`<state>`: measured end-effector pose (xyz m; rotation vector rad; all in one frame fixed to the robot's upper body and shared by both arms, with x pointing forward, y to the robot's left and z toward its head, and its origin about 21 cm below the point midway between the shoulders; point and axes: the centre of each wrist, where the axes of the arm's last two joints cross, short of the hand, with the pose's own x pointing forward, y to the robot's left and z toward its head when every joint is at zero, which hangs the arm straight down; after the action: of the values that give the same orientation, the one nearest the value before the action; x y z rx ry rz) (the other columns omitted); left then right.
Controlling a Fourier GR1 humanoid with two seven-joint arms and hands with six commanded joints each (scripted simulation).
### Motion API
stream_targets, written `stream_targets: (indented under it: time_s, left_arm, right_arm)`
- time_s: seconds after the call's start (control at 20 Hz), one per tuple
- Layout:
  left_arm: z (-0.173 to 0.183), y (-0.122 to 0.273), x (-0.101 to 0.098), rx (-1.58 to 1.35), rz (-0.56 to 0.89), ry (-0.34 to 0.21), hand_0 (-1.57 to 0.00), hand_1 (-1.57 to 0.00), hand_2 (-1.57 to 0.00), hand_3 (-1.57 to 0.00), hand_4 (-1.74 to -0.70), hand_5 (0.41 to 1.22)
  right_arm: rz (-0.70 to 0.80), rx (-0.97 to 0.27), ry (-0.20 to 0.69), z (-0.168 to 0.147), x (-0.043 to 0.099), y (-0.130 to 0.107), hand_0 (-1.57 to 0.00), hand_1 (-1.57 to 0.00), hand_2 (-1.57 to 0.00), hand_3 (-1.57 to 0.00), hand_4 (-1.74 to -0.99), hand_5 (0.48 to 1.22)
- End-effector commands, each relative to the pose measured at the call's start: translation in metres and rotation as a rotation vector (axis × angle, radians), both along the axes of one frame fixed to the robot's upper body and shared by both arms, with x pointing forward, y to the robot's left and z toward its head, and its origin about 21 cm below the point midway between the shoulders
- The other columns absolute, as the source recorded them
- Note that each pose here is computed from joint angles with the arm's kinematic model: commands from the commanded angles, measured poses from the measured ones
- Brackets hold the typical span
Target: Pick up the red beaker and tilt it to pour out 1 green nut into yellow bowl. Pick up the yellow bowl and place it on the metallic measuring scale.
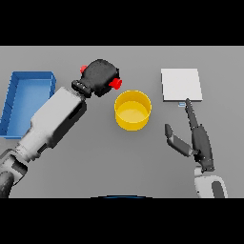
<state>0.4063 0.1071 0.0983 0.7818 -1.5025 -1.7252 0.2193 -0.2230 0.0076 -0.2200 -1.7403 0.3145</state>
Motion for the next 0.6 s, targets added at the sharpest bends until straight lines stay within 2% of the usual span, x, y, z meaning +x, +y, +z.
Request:
stream_targets:
  time_s: [0.0,0.1,0.2,0.35,0.55]
  left_arm:
    - [0.006,-0.007,0.002,0.072,-0.021,0.002,-1.57,-1.57,-1.57,-1.57,-1.65,1.207]
    - [0.009,-0.018,0.004,0.201,-0.054,-0.002,-1.57,-1.57,-1.57,-1.57,-1.58,1.212]
    - [0.011,-0.027,0.005,0.309,-0.071,-0.004,-1.57,-1.57,-1.57,-1.57,-1.64,1.215]
    - [0.01,-0.038,0.008,0.462,-0.116,-0.047,-1.57,-1.57,-1.57,-1.57,-1.68,1.218]
    - [0.016,-0.053,0.011,0.639,-0.148,-0.115,-1.57,-1.57,-1.57,-1.57,-1.72,1.22]
  right_arm:
    - [0.002,0.005,0.0,-0.002,0.002,0.001,0.0,0.0,0.0,0.0,-1.066,0.684]
    - [0.011,0.021,-0.012,-0.001,0.003,0.005,0.0,0.0,0.0,0.0,-1.063,0.681]
    - [0.008,0.035,0.011,-0.003,0.0,0.002,0.0,0.0,0.0,0.0,-1.057,0.674]
    - [0.018,0.022,0.017,-0.001,0.006,0.002,0.0,0.0,0.0,0.0,-1.067,0.684]
    - [0.028,0.023,0.016,-0.002,0.005,0.005,0.0,0.0,0.0,0.0,-1.063,0.694]
